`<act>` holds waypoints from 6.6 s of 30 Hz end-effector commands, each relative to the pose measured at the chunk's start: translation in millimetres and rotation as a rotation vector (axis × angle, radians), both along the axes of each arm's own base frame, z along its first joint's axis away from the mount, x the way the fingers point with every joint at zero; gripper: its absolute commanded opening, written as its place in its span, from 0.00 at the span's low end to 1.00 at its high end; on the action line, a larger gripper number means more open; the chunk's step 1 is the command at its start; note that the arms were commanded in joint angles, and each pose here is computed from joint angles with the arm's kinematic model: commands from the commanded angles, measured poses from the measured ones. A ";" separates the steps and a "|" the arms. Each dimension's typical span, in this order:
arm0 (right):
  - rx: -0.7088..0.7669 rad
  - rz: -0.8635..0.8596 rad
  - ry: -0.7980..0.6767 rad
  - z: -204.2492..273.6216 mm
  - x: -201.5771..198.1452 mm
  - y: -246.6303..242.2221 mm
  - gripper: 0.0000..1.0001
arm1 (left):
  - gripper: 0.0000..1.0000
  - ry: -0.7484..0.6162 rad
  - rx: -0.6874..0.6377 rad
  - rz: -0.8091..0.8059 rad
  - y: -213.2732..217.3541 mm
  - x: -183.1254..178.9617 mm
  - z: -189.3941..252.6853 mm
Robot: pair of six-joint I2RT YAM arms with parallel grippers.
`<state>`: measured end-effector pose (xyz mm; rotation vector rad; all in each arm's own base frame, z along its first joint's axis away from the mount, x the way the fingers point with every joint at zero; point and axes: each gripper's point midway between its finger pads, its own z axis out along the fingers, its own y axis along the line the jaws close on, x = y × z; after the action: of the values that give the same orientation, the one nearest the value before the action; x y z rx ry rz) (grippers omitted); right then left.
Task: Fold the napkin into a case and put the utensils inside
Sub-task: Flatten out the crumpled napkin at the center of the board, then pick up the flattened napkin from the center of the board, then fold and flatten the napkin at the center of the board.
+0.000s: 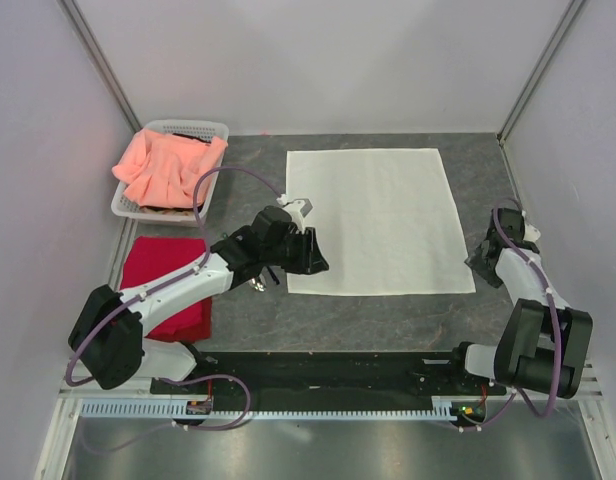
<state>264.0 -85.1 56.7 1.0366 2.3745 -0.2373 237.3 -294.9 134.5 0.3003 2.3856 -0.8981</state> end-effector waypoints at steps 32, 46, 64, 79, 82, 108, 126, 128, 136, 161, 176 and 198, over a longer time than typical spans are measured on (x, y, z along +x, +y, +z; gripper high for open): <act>0.127 -0.065 0.082 -39.9 -29.6 4.4 0.14 | 0.52 -0.001 -0.038 -0.078 4.7 -23.3 15.7; 0.148 0.033 -0.091 -6.4 -12.4 17.1 0.00 | 0.41 0.213 0.302 0.275 66.7 -18.3 -48.6; 0.215 0.123 -0.143 -4.0 -3.5 39.0 0.00 | 0.37 0.278 0.471 0.567 62.5 3.5 -75.3; 0.234 0.146 -0.157 -3.8 -0.9 44.9 0.00 | 0.41 0.262 0.614 0.609 64.5 4.9 -96.3; 0.230 0.145 -0.160 -3.5 -0.9 44.4 0.00 | 0.41 0.269 0.633 0.610 66.7 4.0 -101.9; 0.236 0.175 -0.190 7.9 1.1 49.0 0.00 | 0.02 0.208 0.499 0.582 63.1 14.1 -99.1; -0.075 0.345 -0.825 359.4 -1.8 50.7 0.00 | 0.02 -0.565 -0.223 0.120 15.5 10.1 320.4; -0.150 0.353 -0.950 418.3 -29.5 55.4 0.00 | 0.02 -0.650 -0.319 0.080 26.1 -11.2 370.5; -0.268 0.361 -1.209 517.9 -95.2 72.0 0.00 | 0.02 -0.867 -0.458 0.155 95.5 -57.1 452.2; 0.187 0.433 -0.680 188.0 236.7 45.8 0.00 | 0.02 -0.277 -0.104 0.327 17.5 262.1 129.4; 0.168 0.426 -0.533 142.8 254.3 44.0 0.00 | 0.02 -0.197 -0.077 0.326 26.4 278.4 87.1; 0.161 0.151 -0.184 89.1 51.6 33.9 0.00 | 0.02 0.177 0.001 0.229 65.4 93.0 36.4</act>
<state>345.1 -50.3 161.6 0.8518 2.2692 0.1640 362.2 -226.6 184.8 -0.0393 2.4453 -0.7878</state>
